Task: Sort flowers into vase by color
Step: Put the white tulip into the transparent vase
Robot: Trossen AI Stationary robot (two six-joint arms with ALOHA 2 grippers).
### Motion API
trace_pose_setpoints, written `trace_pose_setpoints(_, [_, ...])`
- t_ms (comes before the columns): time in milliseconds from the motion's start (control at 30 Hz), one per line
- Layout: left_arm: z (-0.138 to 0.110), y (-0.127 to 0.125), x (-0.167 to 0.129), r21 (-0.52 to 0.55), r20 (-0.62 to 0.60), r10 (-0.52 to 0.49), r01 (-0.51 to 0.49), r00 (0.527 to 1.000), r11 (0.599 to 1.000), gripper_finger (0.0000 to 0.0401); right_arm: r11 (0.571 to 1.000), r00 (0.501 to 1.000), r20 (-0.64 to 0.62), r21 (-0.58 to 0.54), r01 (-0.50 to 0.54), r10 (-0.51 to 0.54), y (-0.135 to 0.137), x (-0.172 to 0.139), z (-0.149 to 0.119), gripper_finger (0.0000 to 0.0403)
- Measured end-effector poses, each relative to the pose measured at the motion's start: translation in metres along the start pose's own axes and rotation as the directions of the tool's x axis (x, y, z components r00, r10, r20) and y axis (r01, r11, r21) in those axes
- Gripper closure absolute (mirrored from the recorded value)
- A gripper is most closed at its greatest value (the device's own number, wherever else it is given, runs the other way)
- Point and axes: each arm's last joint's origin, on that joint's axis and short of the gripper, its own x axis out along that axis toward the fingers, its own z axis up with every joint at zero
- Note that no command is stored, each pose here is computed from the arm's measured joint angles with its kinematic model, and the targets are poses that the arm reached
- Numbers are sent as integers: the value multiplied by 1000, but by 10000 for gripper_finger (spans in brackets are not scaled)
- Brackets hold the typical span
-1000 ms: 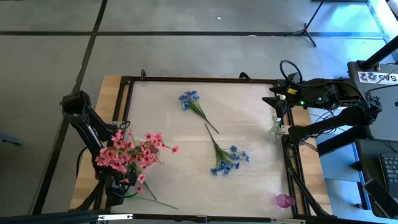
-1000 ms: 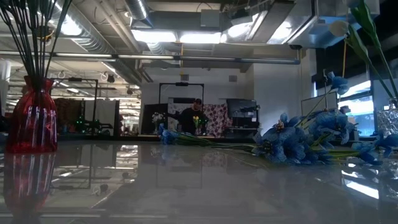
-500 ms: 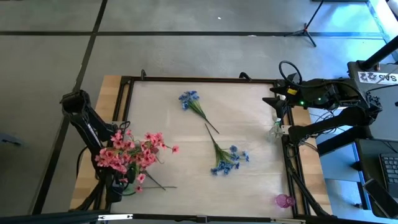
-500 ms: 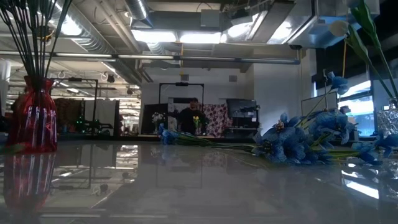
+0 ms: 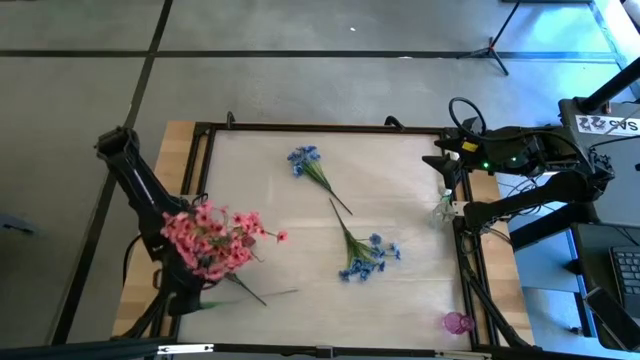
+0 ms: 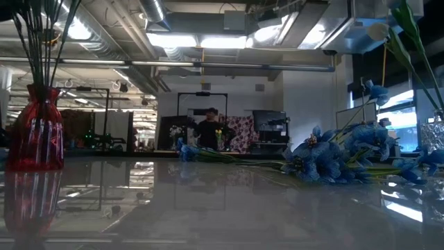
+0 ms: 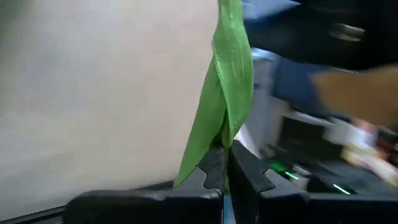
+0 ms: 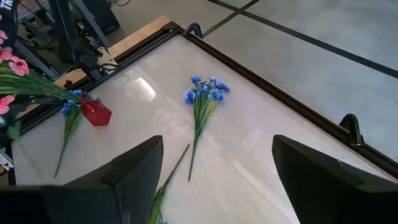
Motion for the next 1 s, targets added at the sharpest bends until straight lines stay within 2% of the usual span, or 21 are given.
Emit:
trace_pose_setpoints(100, [0, -11, -3, 23, -84, -135, 138, 987, 990, 400, 1000, 1000, 6, 0, 8, -8, 0, 0, 0, 102])
trace_pose_setpoints(167, [-1, -15, -4, 9, -159, -191, 195, 969, 981, 400, 1000, 1000, 11, 0, 14, -14, 0, 0, 0, 102])
trace_pose_setpoints(367, [-2, -29, -8, -112, -254, -334, 315, 908, 942, 401, 1000, 1000, 10, 0, 14, -14, 0, 0, 0, 102])
trace_pose_setpoints(533, [-1, -48, -17, -223, -248, -512, 466, 823, 856, 401, 1000, 1000, 11, 0, 14, -14, 0, 0, 0, 102])
trace_pose_setpoints(667, [-4, -60, -24, -308, -255, -605, 530, 754, 790, 401, 1000, 1000, 11, 0, 15, -15, 0, 0, 0, 102])
trace_pose_setpoints(767, [-6, -64, -27, -349, -259, -644, 552, 720, 757, 399, 1000, 1000, 11, 0, 15, -15, 0, 0, 0, 102])
trace_pose_setpoints(867, [-7, -65, -33, -335, -241, -666, 583, 706, 740, 398, 1000, 1000, 11, 0, 15, -15, 0, 0, 0, 102])
trace_pose_setpoints(1000, [0, -63, -38, -261, -138, -673, 628, 727, 733, 397, 1000, 1000, 10, 0, 15, -15, 0, 0, 0, 102])
